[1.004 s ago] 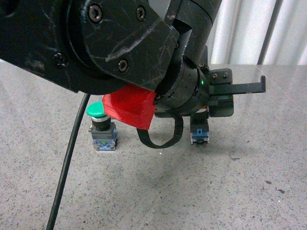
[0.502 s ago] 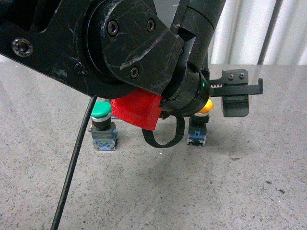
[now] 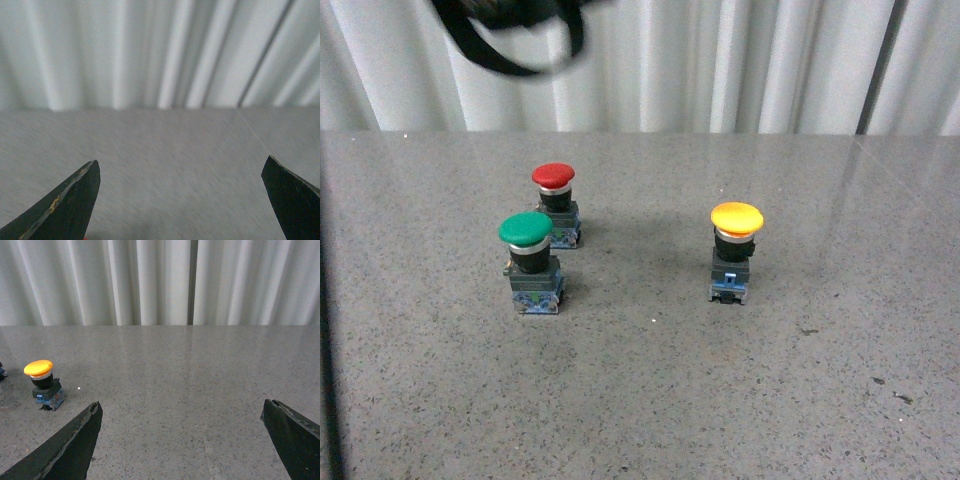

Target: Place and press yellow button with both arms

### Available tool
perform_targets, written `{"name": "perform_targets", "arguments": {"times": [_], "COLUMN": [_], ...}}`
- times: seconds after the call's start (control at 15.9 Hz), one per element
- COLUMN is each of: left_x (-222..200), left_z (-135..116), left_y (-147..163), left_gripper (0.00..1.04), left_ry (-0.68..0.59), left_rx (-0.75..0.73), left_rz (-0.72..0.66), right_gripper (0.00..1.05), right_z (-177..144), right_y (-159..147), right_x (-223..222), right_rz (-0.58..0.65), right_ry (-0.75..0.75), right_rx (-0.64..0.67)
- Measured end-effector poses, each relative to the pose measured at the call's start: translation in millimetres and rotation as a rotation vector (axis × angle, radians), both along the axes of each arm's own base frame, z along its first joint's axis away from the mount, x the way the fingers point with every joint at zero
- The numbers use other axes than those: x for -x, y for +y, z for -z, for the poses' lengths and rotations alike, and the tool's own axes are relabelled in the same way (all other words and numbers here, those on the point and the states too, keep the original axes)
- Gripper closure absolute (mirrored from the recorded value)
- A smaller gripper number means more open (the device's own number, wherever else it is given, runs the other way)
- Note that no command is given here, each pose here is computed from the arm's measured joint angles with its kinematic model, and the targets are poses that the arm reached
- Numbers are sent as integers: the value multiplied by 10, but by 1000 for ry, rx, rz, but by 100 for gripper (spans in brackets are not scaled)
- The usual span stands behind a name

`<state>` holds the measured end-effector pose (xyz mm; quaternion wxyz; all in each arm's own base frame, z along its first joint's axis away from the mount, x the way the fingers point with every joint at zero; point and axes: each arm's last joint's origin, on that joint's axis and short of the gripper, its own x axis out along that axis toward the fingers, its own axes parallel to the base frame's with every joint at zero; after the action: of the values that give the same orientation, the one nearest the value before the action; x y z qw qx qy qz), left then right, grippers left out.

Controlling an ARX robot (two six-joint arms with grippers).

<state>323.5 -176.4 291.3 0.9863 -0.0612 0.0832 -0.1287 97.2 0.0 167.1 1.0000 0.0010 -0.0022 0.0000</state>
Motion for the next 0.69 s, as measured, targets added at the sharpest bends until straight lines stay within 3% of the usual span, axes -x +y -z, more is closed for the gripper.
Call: {"name": "perform_targets", "arguments": {"times": [0.19, 0.38, 0.5, 0.56, 0.69], "left_x": [484, 1268, 1542, 1597, 1663], "left_z": [-293, -384, -350, -298, 116], "left_y": [619, 919, 1072, 1168, 1324], "left_gripper": [7, 7, 9, 21, 44], "left_ry": [-177, -297, -293, -232, -168], "left_rx": [-76, -177, -220, -201, -159], "left_rz": [-116, -133, -195, -246, -260], "right_gripper": [7, 7, 7, 7, 7], "right_z": [0, 0, 0, 0, 0], "right_y": [0, 0, 0, 0, 0], "right_x": [0, 0, 0, 0, 0], "right_rz": [0, 0, 0, -1, 0], "right_ry": [0, 0, 0, 0, 0], "right_rx": [0, 0, 0, 0, 0]}}
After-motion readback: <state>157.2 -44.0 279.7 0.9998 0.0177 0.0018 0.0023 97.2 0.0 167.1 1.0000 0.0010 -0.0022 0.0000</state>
